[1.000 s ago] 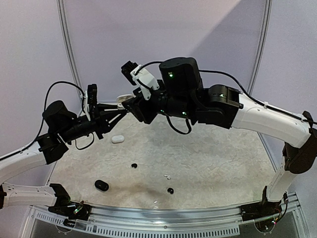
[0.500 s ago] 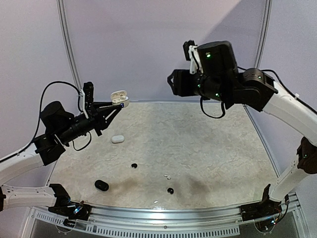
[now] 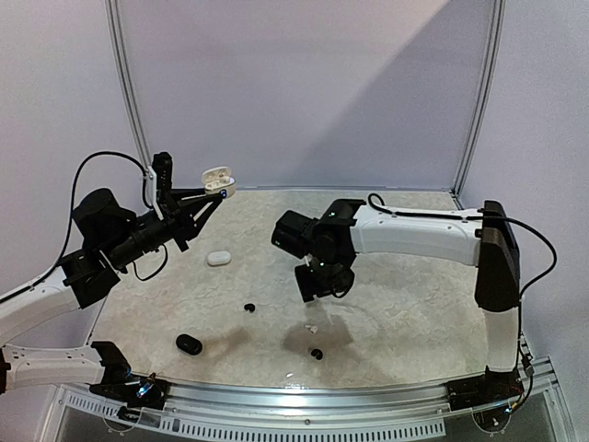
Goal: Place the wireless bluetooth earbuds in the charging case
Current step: Adjust the left earbud at the center of the board.
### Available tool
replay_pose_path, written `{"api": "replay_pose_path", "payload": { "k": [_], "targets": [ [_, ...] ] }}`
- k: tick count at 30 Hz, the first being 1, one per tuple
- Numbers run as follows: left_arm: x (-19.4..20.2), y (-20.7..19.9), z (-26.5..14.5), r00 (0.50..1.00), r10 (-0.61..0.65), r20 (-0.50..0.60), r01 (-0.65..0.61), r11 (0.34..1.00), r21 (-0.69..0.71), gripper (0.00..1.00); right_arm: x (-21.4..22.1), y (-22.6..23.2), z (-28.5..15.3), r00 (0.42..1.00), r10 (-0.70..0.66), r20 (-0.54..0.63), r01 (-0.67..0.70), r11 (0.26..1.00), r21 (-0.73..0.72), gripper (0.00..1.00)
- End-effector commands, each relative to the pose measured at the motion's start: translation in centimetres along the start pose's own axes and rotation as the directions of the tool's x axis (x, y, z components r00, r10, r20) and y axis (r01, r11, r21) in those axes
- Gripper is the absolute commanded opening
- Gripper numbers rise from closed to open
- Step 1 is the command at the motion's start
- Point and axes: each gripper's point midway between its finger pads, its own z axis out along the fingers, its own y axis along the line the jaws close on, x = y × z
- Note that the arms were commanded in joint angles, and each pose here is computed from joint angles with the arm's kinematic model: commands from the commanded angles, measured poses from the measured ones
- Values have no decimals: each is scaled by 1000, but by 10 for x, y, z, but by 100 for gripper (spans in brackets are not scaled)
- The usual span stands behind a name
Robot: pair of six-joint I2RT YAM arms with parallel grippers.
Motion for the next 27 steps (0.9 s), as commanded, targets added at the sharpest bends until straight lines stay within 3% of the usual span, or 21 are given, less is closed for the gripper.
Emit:
{"api": "replay_pose_path", "payload": {
  "k": [1,6,11,16,27],
  "targets": [
    [8,-2,-2,1000,13,-17,-13,1000,1,0,36,11,18,989,-31,-147,32,1000,1,60],
    [8,-3,-2,1000,18,-16,-18,1000,3,0,62,17,44,967,-82,-242,89,996,16,62],
    [10,-2,-1,1000,18,-20,-18,1000,3,0,76,15,57,953,-89,-288,98,995,17,58],
    [10,-3,-1,1000,18,-21,-18,1000,4,0,77,13,66,955,-90,-284,103,994,33,50],
    [9,-3,0,1000,20,-20,-20,1000,9,0,77,-2,77,958,-74,-277,106,989,105,49]
  ]
}}
